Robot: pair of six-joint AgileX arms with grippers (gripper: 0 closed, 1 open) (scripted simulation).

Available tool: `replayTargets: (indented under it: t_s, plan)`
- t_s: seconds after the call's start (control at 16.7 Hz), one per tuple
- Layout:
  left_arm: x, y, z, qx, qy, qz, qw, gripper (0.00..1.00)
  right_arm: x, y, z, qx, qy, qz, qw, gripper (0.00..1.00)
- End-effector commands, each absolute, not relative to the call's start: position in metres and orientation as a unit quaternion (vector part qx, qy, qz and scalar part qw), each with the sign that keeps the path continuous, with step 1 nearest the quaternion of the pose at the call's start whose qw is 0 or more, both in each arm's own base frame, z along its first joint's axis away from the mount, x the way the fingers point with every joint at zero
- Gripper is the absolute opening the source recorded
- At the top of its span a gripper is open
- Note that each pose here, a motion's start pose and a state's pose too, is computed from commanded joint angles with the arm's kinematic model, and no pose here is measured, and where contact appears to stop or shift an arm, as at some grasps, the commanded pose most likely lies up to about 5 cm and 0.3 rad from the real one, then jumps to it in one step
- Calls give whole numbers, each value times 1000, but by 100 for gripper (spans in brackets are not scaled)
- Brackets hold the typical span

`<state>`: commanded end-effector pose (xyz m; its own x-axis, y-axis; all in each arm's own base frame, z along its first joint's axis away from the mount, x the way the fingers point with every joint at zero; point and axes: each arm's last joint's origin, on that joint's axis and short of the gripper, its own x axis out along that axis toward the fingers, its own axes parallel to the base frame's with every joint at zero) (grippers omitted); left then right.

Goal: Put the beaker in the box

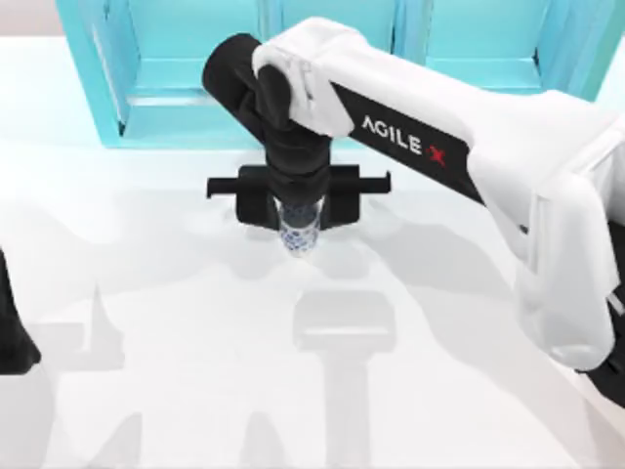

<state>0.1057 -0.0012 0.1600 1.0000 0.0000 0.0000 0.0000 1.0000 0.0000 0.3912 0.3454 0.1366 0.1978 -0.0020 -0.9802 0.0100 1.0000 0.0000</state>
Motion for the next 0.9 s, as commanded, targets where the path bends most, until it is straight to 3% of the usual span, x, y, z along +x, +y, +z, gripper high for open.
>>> replayTargets:
  t_s: [0.48,0.66,0.9]
  plan:
    - [106,-1,160,0,0,0,1000,100,396,334,143,2,636,-2,772,0]
    - [106,-1,160,0,0,0,1000,100,415,285,165,1,641,1,767,0]
    - [106,-1,160,0,0,0,1000,100,432,174,205,-1,648,-2,761,0]
